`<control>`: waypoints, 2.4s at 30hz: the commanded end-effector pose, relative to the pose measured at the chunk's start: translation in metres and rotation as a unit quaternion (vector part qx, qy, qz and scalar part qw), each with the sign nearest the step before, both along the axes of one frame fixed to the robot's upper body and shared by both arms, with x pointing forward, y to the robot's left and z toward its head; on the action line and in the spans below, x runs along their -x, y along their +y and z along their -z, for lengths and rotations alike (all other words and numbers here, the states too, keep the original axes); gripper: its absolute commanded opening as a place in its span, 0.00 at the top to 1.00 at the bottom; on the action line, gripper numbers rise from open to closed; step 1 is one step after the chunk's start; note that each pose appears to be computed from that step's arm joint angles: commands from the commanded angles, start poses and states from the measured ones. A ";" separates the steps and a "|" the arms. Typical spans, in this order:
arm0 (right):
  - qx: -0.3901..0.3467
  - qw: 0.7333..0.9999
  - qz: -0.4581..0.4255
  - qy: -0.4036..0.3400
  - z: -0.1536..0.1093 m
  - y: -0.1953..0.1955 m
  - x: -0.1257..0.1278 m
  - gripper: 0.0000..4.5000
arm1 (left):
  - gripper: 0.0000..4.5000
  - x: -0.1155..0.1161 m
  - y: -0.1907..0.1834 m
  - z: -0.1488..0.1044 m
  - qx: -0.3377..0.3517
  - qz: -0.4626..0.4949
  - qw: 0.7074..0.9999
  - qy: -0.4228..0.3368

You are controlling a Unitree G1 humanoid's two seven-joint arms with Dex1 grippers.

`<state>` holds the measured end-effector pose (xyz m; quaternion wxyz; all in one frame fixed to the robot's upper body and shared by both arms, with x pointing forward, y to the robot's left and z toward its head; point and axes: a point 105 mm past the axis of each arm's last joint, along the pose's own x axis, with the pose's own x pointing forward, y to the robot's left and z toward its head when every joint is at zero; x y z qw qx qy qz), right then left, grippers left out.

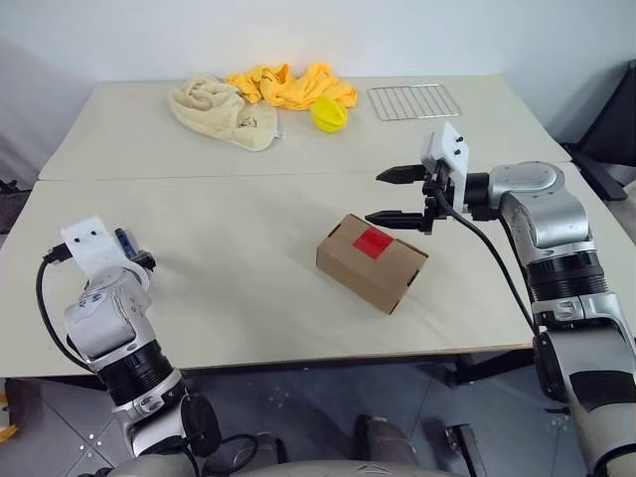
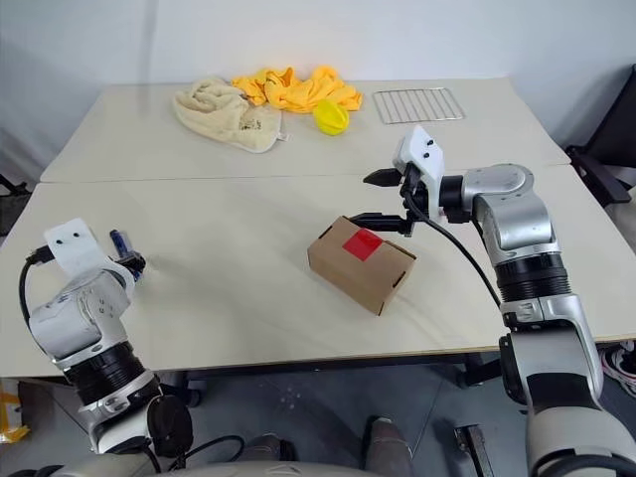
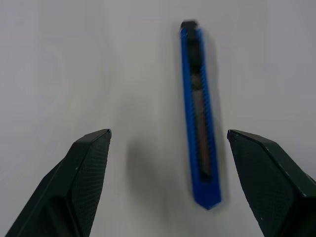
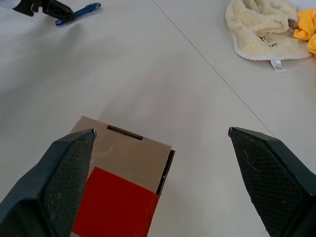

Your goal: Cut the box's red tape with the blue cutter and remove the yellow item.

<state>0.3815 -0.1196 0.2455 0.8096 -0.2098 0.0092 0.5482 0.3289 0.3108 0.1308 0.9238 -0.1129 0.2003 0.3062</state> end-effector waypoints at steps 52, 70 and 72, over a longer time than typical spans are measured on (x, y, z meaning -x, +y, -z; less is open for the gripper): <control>0.001 1.000 0.007 -0.029 -0.017 -0.004 0.002 0.00 | 0.91 0.006 0.002 0.016 0.013 0.010 0.998 0.053; -0.005 0.998 0.014 -0.055 -0.033 -0.013 0.029 0.00 | 0.91 -0.016 -0.041 -0.031 -0.211 0.444 0.868 0.063; -0.006 0.998 0.018 -0.054 -0.033 -0.015 0.037 0.00 | 0.91 -0.011 -0.052 -0.031 -0.233 0.509 0.827 0.056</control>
